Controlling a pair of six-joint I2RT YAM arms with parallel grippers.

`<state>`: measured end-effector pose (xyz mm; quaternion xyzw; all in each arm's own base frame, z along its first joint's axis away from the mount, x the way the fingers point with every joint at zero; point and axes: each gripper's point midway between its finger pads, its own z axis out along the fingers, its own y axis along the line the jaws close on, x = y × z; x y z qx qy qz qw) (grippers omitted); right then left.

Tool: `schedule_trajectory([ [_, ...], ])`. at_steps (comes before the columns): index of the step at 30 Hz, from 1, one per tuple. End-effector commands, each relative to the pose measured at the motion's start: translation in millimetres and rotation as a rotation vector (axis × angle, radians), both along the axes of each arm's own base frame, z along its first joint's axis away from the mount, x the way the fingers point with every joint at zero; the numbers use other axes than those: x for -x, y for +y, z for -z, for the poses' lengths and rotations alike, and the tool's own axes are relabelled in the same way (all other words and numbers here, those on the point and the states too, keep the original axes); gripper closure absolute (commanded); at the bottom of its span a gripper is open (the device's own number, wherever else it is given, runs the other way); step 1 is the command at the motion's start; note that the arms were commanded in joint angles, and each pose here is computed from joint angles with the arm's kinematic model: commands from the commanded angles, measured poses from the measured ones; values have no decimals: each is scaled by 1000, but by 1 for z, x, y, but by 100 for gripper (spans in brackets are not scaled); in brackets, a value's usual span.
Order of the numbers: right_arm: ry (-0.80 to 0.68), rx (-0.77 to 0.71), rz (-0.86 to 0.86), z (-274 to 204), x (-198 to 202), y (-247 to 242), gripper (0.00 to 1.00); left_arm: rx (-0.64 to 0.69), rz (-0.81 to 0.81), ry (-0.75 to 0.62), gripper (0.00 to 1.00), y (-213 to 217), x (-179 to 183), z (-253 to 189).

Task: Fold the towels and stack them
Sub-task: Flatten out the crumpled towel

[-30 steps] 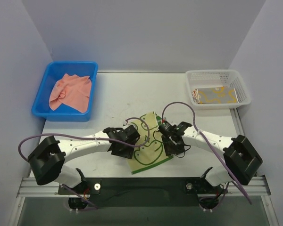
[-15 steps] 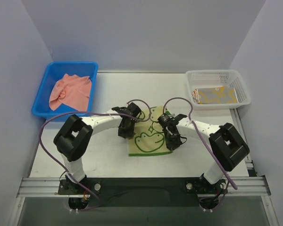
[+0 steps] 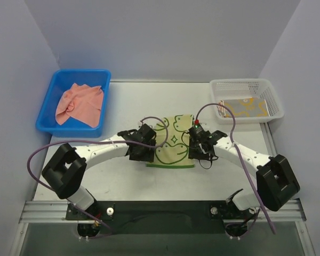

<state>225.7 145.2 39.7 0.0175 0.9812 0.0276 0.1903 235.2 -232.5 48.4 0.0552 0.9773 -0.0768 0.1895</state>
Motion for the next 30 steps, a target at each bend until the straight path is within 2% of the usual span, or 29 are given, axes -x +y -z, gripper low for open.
schedule_trajectory([
  [1, -32, 32, 63, 3, 0, -10, 63, 50, -38, 9, 30, -10, 15, 10],
  [8, 0, 67, 45, 17, 1, -4, 62, -16, -44, 11, 37, -12, 14, 35],
  [18, 59, 90, 36, 34, 3, -1, 62, 20, -65, -23, 37, -16, 13, 26],
  [25, 116, 108, 38, 42, 10, -1, 64, -5, -72, 11, 44, -16, 14, 41],
  [30, 118, 111, 35, 36, 17, -2, 64, -12, -78, 19, 45, -15, 14, 45],
])
